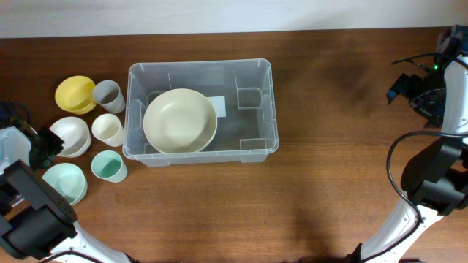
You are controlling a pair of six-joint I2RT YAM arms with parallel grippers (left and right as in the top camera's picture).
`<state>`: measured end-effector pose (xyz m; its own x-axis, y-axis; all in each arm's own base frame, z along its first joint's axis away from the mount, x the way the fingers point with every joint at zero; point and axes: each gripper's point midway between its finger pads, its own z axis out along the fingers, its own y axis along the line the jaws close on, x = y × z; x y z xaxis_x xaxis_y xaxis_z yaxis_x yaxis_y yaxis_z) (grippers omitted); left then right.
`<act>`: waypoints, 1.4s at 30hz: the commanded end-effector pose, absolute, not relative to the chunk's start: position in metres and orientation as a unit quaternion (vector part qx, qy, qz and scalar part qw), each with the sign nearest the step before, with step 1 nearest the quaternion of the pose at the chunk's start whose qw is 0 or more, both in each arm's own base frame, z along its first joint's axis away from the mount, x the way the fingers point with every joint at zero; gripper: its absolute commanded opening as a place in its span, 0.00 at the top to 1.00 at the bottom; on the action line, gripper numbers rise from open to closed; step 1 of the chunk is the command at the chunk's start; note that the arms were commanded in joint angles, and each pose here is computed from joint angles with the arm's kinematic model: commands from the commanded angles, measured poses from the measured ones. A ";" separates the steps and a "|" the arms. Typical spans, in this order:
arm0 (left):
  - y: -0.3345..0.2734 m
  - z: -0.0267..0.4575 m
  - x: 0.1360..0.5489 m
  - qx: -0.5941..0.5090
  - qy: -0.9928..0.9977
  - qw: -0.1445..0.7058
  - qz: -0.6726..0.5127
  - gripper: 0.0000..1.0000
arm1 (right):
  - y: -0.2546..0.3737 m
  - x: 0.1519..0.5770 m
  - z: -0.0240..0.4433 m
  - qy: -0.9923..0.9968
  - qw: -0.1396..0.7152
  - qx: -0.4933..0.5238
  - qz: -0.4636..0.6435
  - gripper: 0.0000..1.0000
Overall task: Pack container
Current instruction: 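Lower the left gripper onto the white bowl and grasp its rim, then carry the white bowl with the left gripper into the container's right side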
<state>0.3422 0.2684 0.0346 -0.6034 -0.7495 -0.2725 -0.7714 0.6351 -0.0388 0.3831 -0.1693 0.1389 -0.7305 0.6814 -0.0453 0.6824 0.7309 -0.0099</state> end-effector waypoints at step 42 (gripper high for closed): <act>0.019 0.370 0.489 -0.021 0.837 0.468 -0.283 0.99 | -0.169 0.382 0.139 0.928 0.020 0.372 -0.014 0.01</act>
